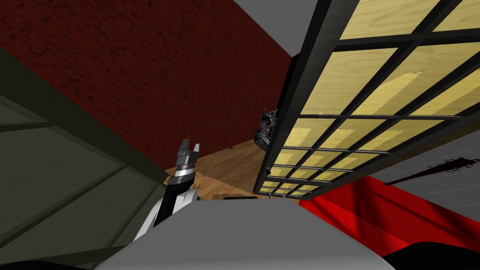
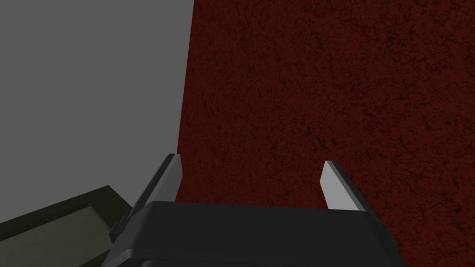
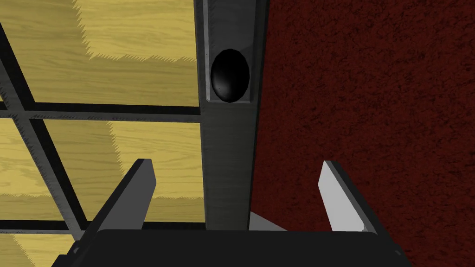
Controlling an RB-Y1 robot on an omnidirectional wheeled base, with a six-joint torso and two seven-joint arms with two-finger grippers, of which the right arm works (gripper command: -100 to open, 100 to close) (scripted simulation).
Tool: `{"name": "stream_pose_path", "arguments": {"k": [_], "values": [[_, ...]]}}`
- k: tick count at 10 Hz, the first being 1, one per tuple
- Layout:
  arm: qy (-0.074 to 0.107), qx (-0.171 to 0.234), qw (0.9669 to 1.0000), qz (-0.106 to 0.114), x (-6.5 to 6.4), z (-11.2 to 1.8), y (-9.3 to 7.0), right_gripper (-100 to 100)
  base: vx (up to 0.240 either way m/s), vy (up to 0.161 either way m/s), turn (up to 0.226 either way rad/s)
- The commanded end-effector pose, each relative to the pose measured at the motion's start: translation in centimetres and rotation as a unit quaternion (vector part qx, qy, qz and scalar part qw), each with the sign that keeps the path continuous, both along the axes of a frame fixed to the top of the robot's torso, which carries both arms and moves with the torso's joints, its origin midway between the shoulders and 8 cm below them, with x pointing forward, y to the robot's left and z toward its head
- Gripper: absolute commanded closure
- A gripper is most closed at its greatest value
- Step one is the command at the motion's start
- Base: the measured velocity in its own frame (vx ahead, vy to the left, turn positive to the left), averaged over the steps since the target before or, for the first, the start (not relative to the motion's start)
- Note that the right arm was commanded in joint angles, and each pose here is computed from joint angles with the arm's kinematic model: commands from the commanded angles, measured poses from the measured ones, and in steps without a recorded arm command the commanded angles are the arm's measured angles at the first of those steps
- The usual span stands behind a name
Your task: Push the door open
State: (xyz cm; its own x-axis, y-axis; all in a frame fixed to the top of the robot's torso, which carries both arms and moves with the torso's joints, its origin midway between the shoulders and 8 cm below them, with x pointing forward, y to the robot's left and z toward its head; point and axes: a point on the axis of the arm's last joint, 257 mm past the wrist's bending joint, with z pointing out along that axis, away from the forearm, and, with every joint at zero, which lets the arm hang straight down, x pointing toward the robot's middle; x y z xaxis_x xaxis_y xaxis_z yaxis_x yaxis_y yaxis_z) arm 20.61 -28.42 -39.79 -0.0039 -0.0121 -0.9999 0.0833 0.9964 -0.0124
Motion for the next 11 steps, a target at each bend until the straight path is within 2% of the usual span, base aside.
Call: {"name": "stream_pose_path", "arguments": {"k": [1,4,6,8,9,10,11], "values": [[0.004,-0.013,0.9999,0.008,0.1,0.0,-1.0,-100,0.098,0.014,0.027],[0.007,-0.024,0.9996,0.010,0.6,0.1,-2.1,-100,0.177,-0.035,0.021],[0.006,-0.021,0.9998,0.004,1.1,0.1,-2.2,-100,0.205,-0.021,0.021],[0.003,-0.007,0.9999,-0.008,1.8,0.0,-1.5,-100,0.207,0.018,0.023],[0.003,-0.012,0.9999,-0.004,1.6,0.1,-1.8,-100,0.091,0.012,0.006],[0.003,-0.012,0.9999,-0.004,1.6,0.1,-1.8,100,-0.011,-0.001,-0.005],[0.003,-0.012,0.9999,-0.004,1.6,0.1,-1.8,100,-0.036,-0.004,-0.002]]}}
